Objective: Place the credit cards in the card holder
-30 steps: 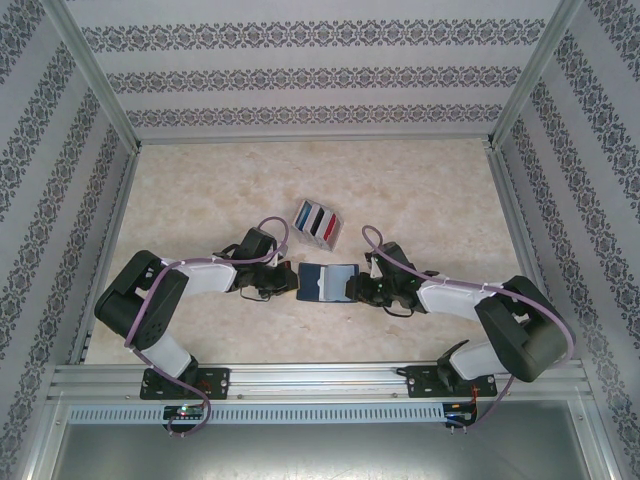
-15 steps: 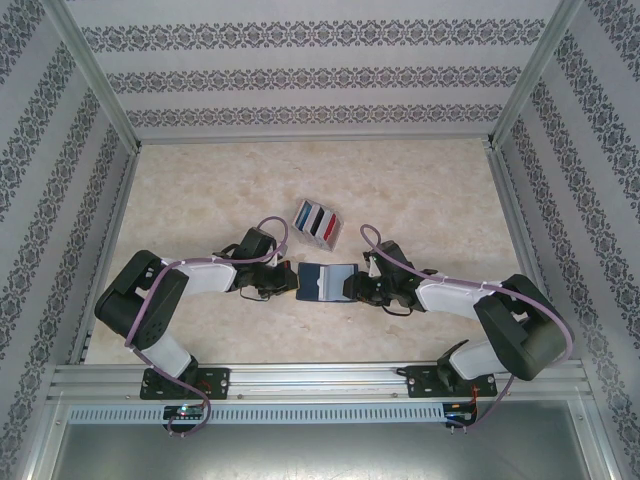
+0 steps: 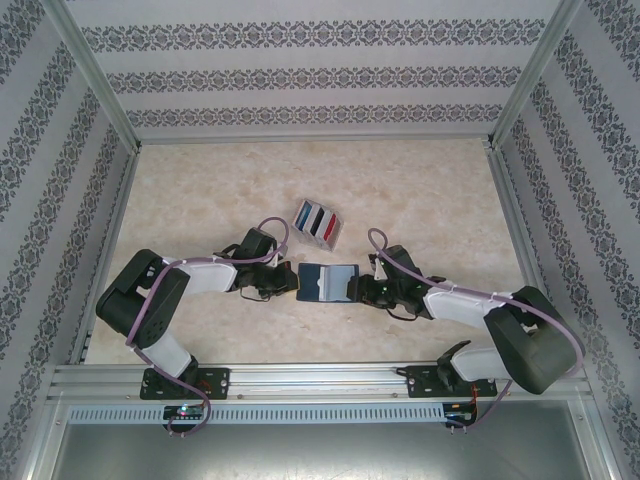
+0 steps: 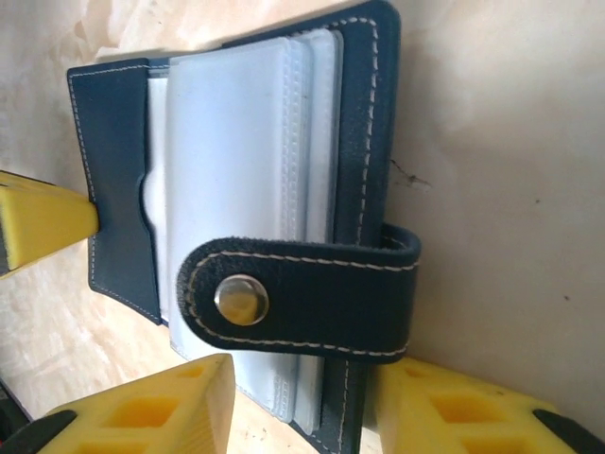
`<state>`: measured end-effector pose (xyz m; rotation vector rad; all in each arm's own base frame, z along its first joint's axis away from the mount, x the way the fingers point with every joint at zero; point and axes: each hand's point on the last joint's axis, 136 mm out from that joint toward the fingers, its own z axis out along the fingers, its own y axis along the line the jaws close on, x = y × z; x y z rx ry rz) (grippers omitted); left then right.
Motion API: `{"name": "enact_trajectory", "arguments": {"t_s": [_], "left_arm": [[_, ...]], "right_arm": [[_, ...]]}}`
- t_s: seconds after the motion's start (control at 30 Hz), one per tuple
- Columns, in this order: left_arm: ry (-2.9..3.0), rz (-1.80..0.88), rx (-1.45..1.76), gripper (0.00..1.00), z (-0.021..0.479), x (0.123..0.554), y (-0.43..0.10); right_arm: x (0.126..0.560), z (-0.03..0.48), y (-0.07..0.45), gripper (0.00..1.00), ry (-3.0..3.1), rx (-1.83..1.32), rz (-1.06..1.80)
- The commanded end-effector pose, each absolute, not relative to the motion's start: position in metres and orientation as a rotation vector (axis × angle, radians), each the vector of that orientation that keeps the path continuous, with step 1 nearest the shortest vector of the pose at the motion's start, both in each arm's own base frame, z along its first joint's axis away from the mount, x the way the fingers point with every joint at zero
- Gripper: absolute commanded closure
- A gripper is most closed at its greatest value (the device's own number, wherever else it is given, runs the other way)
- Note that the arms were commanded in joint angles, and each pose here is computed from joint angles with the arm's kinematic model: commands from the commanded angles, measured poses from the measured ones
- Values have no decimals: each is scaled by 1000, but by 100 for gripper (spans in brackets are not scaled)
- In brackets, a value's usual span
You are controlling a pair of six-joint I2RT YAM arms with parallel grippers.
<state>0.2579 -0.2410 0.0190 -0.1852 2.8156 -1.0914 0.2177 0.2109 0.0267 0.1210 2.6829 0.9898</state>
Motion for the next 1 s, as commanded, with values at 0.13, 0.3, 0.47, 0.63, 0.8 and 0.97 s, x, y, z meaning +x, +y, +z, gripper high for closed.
{"name": "enact_trajectory", "arguments": {"t_s": [0.13,0.3,0.47,0.63,0.8,0.97], "left_arm": [[2838,-1072,-174,100,11,258,-240],[2838,-1078,-179,100,10,258,-240],[2837,-1081,-180,100,11,258,-241],[2840,-1077,-179,100,10,257,-240],[2841,-1082,-187,100,9,257,-240],[2840,-1084,-183,100,9,257,-240]], "right_arm": [[215,22,199,67,2684,129,931],[214,18,201,71,2691,135,947],[216,17,204,70,2688,127,960],[218,16,208,69,2693,117,971],[218,12,210,69,2708,113,966],[217,7,210,69,2727,119,953]]}}
